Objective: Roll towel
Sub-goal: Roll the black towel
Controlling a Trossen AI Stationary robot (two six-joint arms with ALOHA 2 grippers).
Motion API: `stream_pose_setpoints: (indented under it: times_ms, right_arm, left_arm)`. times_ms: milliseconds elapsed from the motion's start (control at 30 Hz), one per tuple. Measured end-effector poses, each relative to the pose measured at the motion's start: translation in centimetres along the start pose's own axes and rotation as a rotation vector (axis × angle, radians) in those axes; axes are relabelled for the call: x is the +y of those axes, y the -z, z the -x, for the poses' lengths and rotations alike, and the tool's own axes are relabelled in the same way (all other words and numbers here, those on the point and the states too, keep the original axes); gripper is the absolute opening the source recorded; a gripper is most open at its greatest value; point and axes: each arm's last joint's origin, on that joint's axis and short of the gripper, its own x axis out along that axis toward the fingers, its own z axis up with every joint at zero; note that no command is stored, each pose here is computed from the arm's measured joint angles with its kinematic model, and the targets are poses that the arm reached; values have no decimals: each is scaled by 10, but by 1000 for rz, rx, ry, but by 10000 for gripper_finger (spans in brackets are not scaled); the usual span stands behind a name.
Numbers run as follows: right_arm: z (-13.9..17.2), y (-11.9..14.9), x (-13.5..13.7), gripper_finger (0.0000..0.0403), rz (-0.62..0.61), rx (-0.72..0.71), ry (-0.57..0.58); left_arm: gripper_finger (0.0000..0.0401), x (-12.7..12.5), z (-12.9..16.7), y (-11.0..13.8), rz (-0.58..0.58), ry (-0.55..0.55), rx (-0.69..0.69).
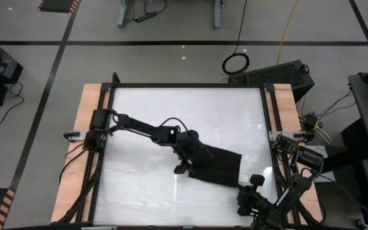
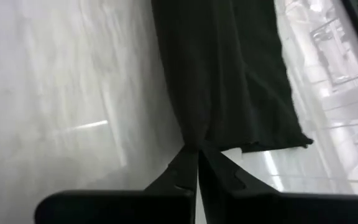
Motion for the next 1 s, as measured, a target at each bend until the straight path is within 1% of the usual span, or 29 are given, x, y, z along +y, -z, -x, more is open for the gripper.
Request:
stream_pose_setpoints:
  times_ms: [100, 167, 267, 333, 367, 433, 500, 533, 567, 633, 767, 867, 933, 1000]
  right_arm:
    - [6, -5, -5, 1, -75, -3, -30]
    - [10, -8, -11, 1, -142, -4, -55]
    - [14, -10, -21, 1, -243, -4, -94]
    - [15, -9, -29, 0, -308, -3, -133]
    - [14, -8, -32, 0, -333, 2, -153]
    - [11, -5, -36, 0, -374, 22, -203]
    - [6, 0, -39, 0, -413, 27, -253]
    - [3, 2, -40, 0, -430, 27, -277]
    - [1, 4, -41, 0, -445, 25, -299]
    - [-4, 8, -43, 0, -473, 25, -335]
    - [-9, 12, -44, 0, -503, 17, -376]
    - [-9, 11, -43, 0, -489, 11, -397]
    - [-8, 11, -42, 0, -457, 2, -410]
    - [-6, 9, -40, 1, -432, -9, -435]
  left_arm:
    - [227, -17, 6, -5, -135, -58, 31]
    - [241, -34, 3, -7, -258, -91, 66]
    - [246, -63, -15, 1, -466, -150, 153]
    - [247, -76, -31, 10, -587, -188, 187]
    - [247, -82, -37, 14, -639, -218, 194]
    - [247, -88, -43, 18, -694, -307, 202]
    - [247, -90, -48, 16, -726, -402, 165]
    - [247, -90, -49, 18, -728, -432, 181]
    - [247, -90, -51, 21, -728, -440, 194]
    - [247, -84, -58, 21, -728, -473, 164]
    - [247, -77, -65, 26, -720, -484, 174]
    - [245, -69, -67, 28, -708, -484, 165]
    - [234, -65, -67, 27, -699, -475, 153]
    - [208, -59, -65, 26, -688, -455, 138]
